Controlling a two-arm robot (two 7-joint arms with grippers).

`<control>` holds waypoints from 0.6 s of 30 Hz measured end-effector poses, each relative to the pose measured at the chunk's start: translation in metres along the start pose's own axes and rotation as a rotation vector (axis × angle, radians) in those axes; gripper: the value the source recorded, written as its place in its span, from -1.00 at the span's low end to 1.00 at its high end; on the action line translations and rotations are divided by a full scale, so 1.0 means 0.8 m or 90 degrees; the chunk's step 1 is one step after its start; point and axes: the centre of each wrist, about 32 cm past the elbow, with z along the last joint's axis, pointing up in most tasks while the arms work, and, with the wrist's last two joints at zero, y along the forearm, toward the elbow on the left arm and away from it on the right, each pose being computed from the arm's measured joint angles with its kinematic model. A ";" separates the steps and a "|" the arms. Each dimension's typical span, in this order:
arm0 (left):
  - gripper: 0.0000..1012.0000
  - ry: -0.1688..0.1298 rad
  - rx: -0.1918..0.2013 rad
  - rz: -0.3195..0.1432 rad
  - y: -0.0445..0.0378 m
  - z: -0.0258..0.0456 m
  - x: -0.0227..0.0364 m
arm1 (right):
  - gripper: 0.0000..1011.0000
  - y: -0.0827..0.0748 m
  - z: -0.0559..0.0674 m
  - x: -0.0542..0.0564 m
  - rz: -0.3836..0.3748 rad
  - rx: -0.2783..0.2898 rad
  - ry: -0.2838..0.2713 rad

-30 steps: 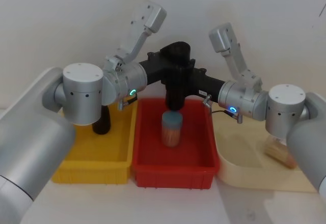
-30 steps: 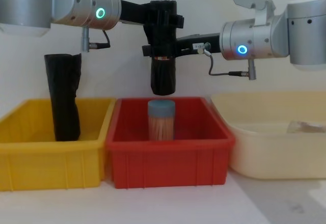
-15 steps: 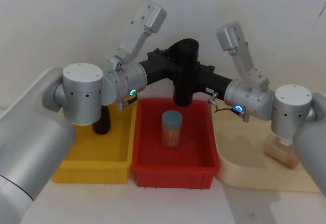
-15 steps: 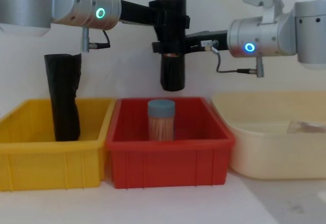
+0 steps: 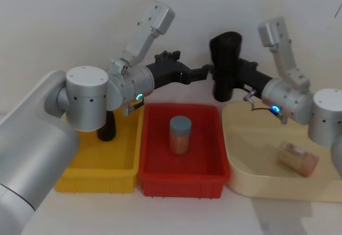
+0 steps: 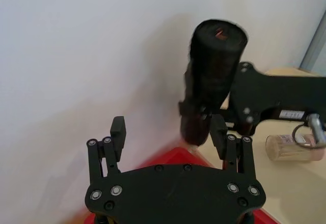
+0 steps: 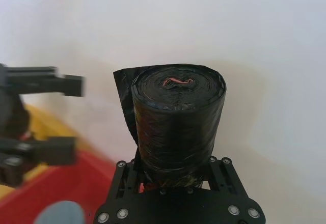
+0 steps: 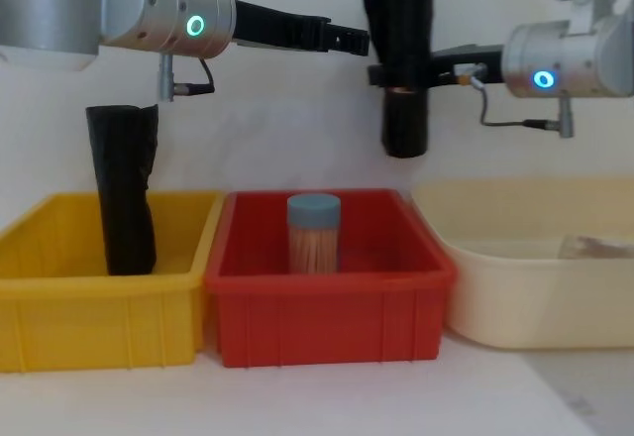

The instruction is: Pick up the garbage bag with the one hand and transfer it to the other hand.

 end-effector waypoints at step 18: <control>0.98 0.000 0.000 0.000 0.000 -0.0001 0.0000 | 0.09 -0.070 0.001 0.041 -0.086 -0.085 -0.014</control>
